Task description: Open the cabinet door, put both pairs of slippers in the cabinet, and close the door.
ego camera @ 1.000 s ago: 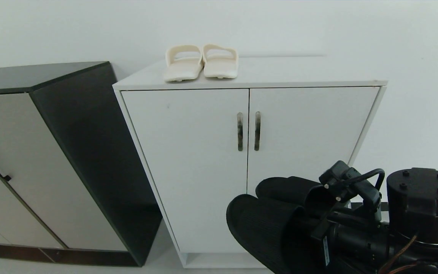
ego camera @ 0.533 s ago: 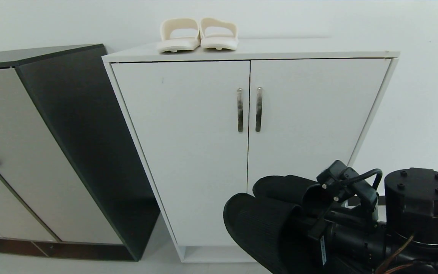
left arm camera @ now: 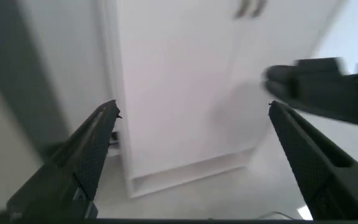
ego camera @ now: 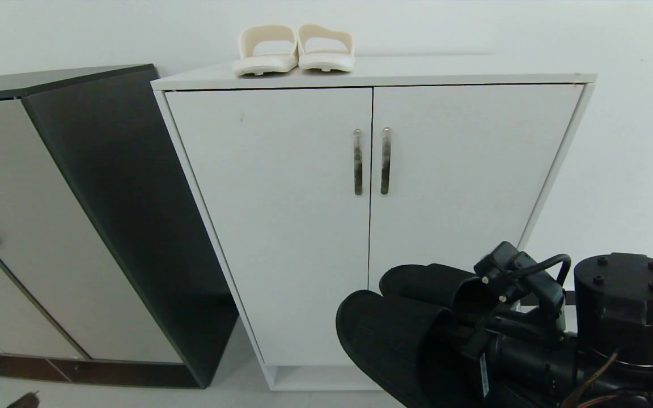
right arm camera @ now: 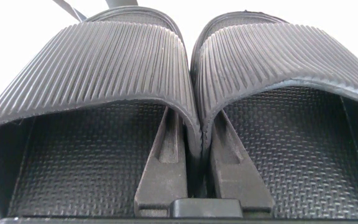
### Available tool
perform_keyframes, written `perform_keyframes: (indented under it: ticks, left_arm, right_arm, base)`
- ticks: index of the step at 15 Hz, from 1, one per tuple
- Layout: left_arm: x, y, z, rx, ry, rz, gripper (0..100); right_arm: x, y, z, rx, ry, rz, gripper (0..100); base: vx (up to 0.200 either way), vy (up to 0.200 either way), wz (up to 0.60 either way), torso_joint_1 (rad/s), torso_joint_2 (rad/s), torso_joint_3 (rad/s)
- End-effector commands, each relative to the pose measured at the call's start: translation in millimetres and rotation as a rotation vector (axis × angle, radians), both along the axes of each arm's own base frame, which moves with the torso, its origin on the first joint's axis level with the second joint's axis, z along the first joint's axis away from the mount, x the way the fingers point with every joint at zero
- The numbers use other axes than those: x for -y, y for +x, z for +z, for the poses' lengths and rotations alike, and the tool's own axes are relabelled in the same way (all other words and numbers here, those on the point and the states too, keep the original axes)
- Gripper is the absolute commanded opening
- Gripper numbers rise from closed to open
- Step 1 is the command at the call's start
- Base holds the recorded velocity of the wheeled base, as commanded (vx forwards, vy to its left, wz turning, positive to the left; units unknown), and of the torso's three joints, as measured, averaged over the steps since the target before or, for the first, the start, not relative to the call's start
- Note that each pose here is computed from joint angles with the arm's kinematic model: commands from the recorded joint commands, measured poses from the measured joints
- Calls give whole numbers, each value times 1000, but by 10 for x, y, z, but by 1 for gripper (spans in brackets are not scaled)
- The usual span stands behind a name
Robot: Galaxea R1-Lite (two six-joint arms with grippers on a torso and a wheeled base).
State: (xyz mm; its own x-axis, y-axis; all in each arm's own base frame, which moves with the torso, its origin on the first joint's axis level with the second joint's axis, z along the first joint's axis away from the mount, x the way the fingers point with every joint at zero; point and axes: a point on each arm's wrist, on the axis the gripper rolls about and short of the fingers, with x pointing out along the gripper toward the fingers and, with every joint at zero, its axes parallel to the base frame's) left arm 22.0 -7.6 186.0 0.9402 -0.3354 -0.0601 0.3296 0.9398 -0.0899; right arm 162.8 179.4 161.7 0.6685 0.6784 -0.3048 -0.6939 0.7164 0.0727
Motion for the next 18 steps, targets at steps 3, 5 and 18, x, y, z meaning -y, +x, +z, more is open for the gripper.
perform_keyframes:
  ticks: [3,5,18]
  left_arm:
    - [292,1058,361,-111,-42,-343,100]
    - [539,1308,435,-110,-35,-455,100]
    - [2153,2157,655,-5,-59,-747,100]
  right_arm:
    - [66,-39,52,15,16,-8,0]
    - [85,-42,29,11,9,-12,0]
    - [64,-31,-3,-7,6,17,0]
  base:
    - [0,0,0,0,0,0]
    - [0,0,0,0,0,0]
    - [0,0,0,0,0,0]
